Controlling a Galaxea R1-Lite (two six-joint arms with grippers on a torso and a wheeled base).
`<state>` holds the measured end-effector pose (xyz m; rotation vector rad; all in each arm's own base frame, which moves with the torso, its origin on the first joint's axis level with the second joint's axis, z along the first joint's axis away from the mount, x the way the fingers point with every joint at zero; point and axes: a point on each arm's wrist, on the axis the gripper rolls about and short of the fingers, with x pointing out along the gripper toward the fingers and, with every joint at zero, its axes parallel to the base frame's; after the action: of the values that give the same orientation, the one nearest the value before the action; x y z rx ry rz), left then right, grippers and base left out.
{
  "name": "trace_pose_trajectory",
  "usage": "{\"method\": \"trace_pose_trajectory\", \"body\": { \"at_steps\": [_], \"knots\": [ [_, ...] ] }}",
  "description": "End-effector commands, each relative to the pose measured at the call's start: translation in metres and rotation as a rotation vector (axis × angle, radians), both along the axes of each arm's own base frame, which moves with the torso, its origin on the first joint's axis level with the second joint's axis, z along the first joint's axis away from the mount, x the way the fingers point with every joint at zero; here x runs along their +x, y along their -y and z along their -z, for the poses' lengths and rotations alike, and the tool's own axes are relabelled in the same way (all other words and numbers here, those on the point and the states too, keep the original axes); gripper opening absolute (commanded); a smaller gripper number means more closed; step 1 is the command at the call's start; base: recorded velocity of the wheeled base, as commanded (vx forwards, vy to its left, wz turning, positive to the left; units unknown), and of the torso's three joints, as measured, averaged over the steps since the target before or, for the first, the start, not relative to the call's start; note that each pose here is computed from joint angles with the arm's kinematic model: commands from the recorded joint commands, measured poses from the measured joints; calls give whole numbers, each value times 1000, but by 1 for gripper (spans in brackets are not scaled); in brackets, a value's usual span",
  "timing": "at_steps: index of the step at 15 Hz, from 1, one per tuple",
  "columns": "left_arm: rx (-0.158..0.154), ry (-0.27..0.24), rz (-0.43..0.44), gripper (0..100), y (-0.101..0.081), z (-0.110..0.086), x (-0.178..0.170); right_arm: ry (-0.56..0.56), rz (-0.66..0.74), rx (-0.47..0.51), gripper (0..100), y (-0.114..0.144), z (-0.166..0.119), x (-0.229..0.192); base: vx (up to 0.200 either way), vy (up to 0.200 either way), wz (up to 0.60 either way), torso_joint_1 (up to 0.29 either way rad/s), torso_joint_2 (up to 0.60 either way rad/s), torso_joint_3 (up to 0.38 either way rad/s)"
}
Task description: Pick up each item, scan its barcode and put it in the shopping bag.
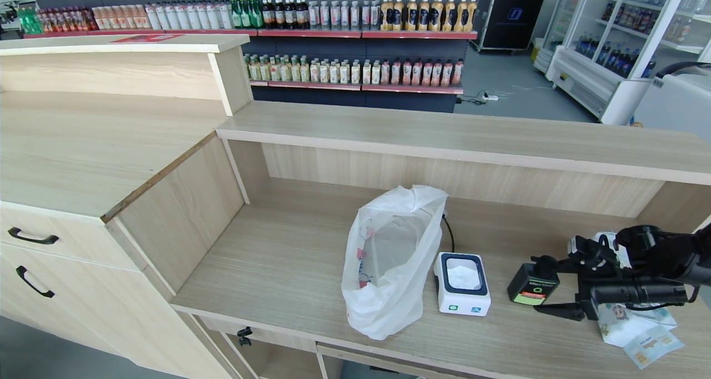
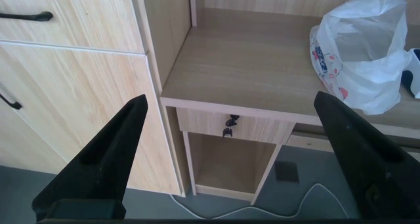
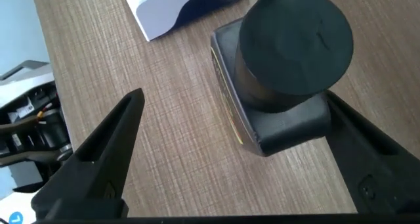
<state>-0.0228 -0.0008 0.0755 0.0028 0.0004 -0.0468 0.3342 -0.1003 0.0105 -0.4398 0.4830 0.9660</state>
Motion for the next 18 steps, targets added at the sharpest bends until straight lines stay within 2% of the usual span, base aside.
{"method": "trace_pose_trajectory", "body": {
  "at_steps": [1, 6, 7, 14, 16, 18],
  "knots": [
    [0, -1, 1, 100, 0, 0, 0, -1, -14, 0, 100, -3, 7, 9, 0, 0, 0, 0, 0, 0],
    [0, -1, 1, 100, 0, 0, 0, 23, -23, 0, 100, -9, 14, 23, 0, 0, 0, 0, 0, 0],
    [0, -1, -1, 100, 0, 0, 0, 16, -27, 3, 0, -10, 16, 24, 0, 0, 0, 0, 0, 0],
    [0, -1, -1, 100, 0, 0, 0, 31, -53, -15, 0, -21, 10, 27, 0, 0, 0, 0, 0, 0],
    [0, -1, 1, 100, 0, 0, 0, 89, -38, -64, 0, -22, -20, 23, 0, 0, 0, 0, 0, 0],
    [0, -1, 1, 100, 0, 0, 0, 204, -42, -86, 0, -31, -74, 5, 0, 0, 0, 0, 0, 0]
  ]
}}
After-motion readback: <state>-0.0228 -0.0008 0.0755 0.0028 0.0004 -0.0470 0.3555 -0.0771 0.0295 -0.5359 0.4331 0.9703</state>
